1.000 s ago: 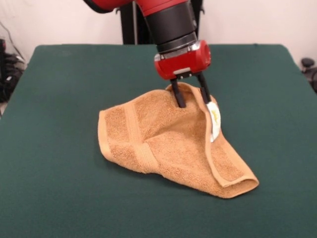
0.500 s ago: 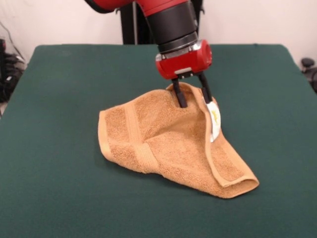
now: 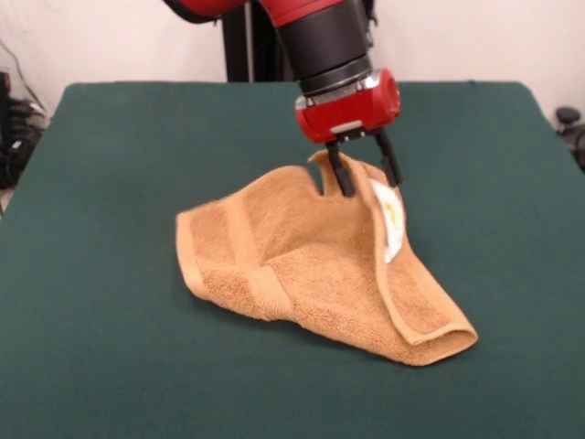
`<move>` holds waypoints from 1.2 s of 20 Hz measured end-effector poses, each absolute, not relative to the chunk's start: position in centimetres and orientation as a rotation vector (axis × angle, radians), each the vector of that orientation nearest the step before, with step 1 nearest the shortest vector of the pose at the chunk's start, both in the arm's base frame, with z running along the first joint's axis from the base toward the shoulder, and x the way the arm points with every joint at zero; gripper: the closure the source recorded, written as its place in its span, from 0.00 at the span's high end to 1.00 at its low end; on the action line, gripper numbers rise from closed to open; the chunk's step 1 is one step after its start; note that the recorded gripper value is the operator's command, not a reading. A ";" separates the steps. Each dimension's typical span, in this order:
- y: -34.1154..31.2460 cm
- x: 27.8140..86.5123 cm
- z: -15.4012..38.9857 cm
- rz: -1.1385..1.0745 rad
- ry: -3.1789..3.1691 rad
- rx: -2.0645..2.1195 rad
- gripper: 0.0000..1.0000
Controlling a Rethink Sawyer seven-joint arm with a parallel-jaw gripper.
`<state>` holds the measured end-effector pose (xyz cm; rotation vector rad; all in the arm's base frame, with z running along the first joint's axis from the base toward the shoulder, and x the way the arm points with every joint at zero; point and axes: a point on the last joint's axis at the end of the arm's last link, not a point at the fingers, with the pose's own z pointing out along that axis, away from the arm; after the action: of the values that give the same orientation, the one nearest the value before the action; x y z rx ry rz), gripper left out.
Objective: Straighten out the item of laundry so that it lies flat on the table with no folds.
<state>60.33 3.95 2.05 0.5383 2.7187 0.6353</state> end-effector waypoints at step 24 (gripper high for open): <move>8.7 59.2 3.5 0.739 2.746 0.464 1.00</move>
<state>59.24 8.73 3.51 0.4639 2.7461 0.7393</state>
